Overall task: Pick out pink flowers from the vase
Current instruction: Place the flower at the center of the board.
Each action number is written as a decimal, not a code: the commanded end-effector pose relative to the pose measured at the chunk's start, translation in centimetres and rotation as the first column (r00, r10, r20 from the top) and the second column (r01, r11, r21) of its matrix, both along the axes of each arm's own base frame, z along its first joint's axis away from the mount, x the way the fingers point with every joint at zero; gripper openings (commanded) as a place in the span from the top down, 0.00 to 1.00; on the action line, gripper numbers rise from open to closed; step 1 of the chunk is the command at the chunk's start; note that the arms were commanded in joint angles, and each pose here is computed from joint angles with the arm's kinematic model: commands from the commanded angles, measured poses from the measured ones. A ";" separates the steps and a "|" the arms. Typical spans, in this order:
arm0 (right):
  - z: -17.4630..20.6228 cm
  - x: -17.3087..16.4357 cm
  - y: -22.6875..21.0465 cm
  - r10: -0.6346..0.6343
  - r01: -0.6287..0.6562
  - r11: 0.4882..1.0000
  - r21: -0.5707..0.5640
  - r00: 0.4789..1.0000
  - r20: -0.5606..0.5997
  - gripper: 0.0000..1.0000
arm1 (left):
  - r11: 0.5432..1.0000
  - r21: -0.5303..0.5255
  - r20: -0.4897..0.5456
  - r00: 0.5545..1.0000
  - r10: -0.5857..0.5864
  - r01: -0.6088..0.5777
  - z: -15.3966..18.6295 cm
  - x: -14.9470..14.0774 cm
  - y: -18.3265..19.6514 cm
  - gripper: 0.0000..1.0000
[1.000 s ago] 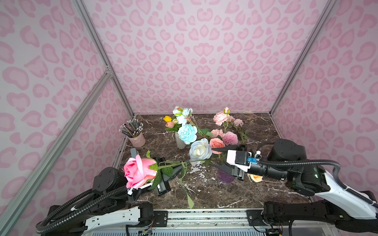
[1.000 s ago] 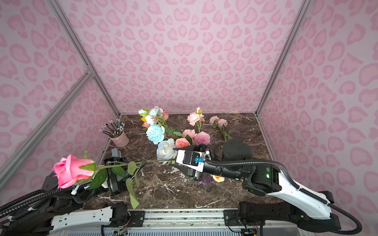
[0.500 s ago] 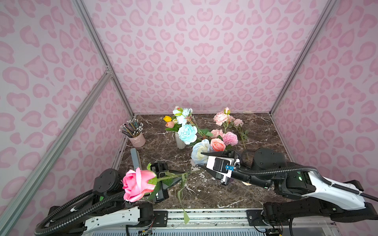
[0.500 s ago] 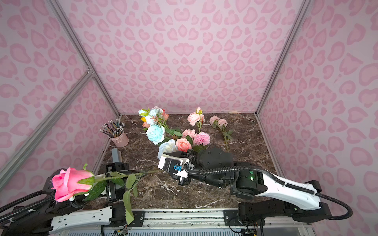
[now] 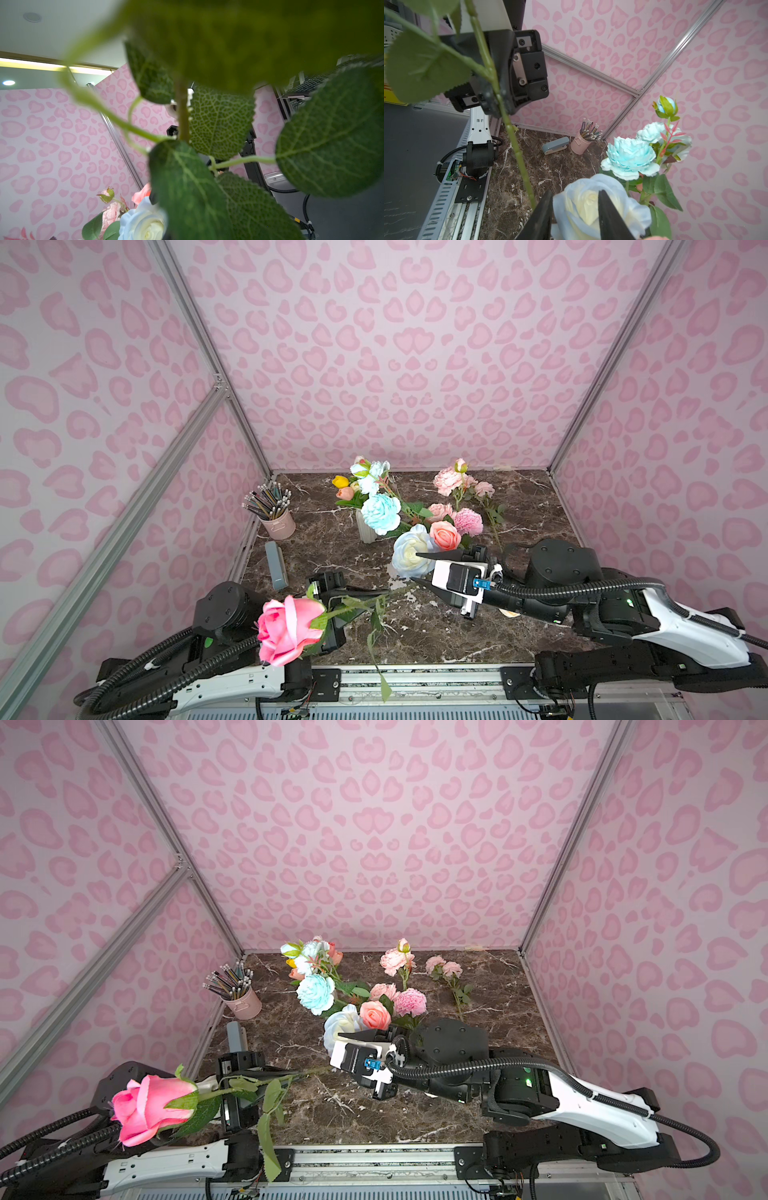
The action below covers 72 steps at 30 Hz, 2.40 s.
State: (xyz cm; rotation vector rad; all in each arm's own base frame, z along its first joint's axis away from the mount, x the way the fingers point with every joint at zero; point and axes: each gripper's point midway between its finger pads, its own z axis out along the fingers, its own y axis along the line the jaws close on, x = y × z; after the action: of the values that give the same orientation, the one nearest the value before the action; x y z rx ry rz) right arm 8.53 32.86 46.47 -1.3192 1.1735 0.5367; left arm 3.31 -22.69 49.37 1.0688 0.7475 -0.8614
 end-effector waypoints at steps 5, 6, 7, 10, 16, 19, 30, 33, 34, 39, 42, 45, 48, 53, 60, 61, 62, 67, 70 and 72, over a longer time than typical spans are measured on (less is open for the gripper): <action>-1.5 -0.6 1.2 0.050 -0.050 0.996 -0.078 0.999 -0.001 0.61 | 1.000 -0.011 0.035 0.999 0.011 -0.010 0.7 0.0 0.0 0.98; -1.6 -0.7 1.5 0.054 -0.054 0.995 -0.085 0.999 -0.004 0.60 | 1.000 -0.009 0.038 0.999 0.006 -0.006 0.7 0.0 -0.2 0.98; -1.8 -0.6 1.7 0.054 -0.054 0.994 -0.093 0.999 -0.005 0.60 | 1.000 -0.009 0.041 0.999 0.002 -0.002 0.8 -0.1 -0.3 0.98; -2.4 -0.4 2.1 0.044 -0.044 0.993 -0.109 0.999 -0.003 0.60 | 1.000 -0.006 0.048 0.999 -0.012 0.012 0.9 -0.3 -0.5 0.98; -1.9 -0.5 1.6 0.043 -0.044 0.995 -0.095 0.999 -0.014 0.63 | 1.000 -0.009 0.059 0.998 0.001 -0.001 0.8 -0.2 -0.1 0.98; -1.4 -0.7 1.2 0.048 -0.050 0.996 -0.074 0.999 -0.024 0.63 | 1.000 -0.013 0.067 0.998 0.014 -0.013 0.6 -0.2 0.3 0.98; -1.9 -2.1 2.4 0.112 -0.118 0.989 -0.088 0.991 -0.069 0.58 | 0.998 -0.028 0.101 0.994 0.051 -0.049 0.5 0.2 0.6 0.98; -2.3 -1.9 3.0 0.105 -0.112 0.989 -0.100 0.992 -0.073 0.56 | 0.998 -0.059 0.107 0.994 0.033 -0.027 1.2 -0.2 0.8 0.98; -2.6 -1.8 3.1 0.100 -0.108 0.988 -0.106 0.992 -0.073 0.57 | 0.998 -0.064 0.107 0.994 0.024 -0.017 1.4 -0.4 0.8 0.98; -2.5 -1.3 3.1 0.075 -0.080 0.993 -0.088 0.995 -0.062 0.74 | 0.997 -0.080 0.105 0.994 -0.002 0.011 1.8 -0.9 1.3 0.98; -2.1 -1.3 3.1 0.077 -0.081 0.994 -0.074 0.995 -0.057 0.91 | 0.997 -0.077 0.100 0.995 -0.003 0.011 1.7 -0.9 1.4 0.98; -1.6 -1.5 3.3 0.089 -0.092 0.994 -0.061 0.994 -0.056 1.00 | 0.998 -0.056 0.094 0.995 -0.014 0.020 1.5 -1.0 1.0 0.98; -1.1 -1.8 3.4 0.105 -0.108 0.993 -0.046 0.993 -0.059 1.00 | 1.000 -0.007 0.079 0.997 -0.027 0.028 0.9 -1.0 0.5 0.87; 0.9 -2.0 3.0 0.119 -0.118 0.993 0.022 0.992 -0.045 1.00 | 1.000 -0.004 0.048 0.999 0.013 -0.013 0.8 -0.2 0.6 0.59; 4.9 -2.2 1.6 0.141 -0.138 0.983 0.122 0.990 -0.015 1.00 | 0.997 0.010 0.008 0.997 0.075 -0.076 0.1 1.0 0.9 0.47; 5.5 -2.3 1.4 0.147 -0.144 0.980 0.136 0.989 -0.013 1.00 | 0.996 0.017 0.003 0.996 0.085 -0.085 -0.1 1.2 0.8 0.47; 6.1 -2.4 1.1 0.150 -0.147 0.978 0.150 0.989 -0.011 1.00 | 0.995 0.022 0.000 0.996 0.094 -0.094 -0.3 1.4 0.8 0.47; 8.9 -2.5 -1.1 0.140 -0.129 0.959 0.251 0.990 -0.028 1.00 | 0.991 0.038 -0.016 0.992 0.129 -0.128 -0.9 2.0 0.8 0.46; 9.9 -1.9 -3.0 0.104 -0.068 0.953 0.296 0.989 -0.108 1.00 | 0.990 0.050 -0.023 0.991 0.134 -0.132 -1.2 2.2 0.7 0.46; 10.2 -1.4 -4.3 0.083 -0.025 0.950 0.310 0.981 -0.177 1.00 | 0.990 0.059 -0.030 0.991 0.133 -0.131 -1.5 2.2 0.6 0.46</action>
State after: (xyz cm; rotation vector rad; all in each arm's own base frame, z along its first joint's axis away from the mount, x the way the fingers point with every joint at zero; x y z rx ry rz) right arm 6.36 29.88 55.97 -1.1460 1.0622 0.8047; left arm 5.23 -22.08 48.06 1.0551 0.8445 -0.7508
